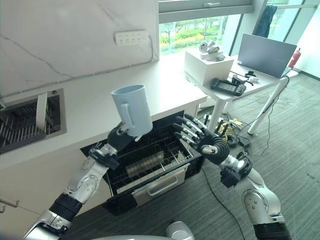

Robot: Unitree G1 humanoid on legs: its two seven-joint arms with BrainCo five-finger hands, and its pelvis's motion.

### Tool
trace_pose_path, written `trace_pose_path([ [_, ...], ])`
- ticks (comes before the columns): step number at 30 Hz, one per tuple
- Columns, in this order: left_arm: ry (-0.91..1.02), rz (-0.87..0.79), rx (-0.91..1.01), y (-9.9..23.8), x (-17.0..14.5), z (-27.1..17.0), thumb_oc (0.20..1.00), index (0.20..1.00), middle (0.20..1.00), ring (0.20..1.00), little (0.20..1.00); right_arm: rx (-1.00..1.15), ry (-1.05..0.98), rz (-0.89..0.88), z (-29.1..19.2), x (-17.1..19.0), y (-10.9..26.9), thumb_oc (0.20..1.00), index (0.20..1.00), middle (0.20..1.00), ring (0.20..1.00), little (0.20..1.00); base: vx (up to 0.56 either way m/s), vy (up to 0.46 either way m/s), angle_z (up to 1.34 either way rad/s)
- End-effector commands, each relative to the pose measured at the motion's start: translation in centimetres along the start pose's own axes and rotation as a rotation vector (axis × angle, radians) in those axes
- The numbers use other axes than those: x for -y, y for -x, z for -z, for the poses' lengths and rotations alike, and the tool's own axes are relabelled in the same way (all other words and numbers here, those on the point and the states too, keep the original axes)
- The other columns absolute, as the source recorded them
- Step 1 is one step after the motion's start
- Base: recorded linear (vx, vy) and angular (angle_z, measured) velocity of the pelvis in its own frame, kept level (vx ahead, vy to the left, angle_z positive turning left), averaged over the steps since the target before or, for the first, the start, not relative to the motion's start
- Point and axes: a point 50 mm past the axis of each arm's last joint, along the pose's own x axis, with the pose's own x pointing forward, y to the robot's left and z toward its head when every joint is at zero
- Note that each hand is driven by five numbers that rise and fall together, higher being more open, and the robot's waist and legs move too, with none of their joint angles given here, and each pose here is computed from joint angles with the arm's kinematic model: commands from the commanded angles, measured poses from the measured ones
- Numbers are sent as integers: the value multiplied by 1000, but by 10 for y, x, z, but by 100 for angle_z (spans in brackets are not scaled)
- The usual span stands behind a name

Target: Place the dishes in the dishwasher.

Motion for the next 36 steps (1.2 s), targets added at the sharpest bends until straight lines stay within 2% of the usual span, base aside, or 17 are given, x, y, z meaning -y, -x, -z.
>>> trace_pose_path([
  [1, -47, 124, 69, -11, 12, -26, 200, 200, 200, 200, 200, 189, 111, 74, -40, 6, -9, 1000, 1000, 1000, 1000, 1000, 18, 10, 8],
  [7, -111, 173, 5, -13, 22, -25, 200, 200, 200, 200, 200, 203, 247, 199, -52, 7, -20, 1000, 1000, 1000, 1000, 1000, 32, 2, 23],
  [15, -196, 205, -73, -13, 25, -23, 200, 200, 200, 200, 200, 185, 226, 220, -51, 7, -33, 1000, 1000, 1000, 1000, 1000, 24, -1, 11],
  [26, -314, 223, -148, -9, 21, -20, 200, 200, 200, 200, 200, 105, -15, -90, -24, -24, -52, 1000, 1000, 1000, 1000, 1000, 13, -5, 8],
  [36, -333, 256, -141, -9, 24, -23, 200, 200, 200, 200, 200, -8, -133, -224, -3, -38, -55, 1000, 1000, 1000, 1000, 1000, 1, -3, 1],
])
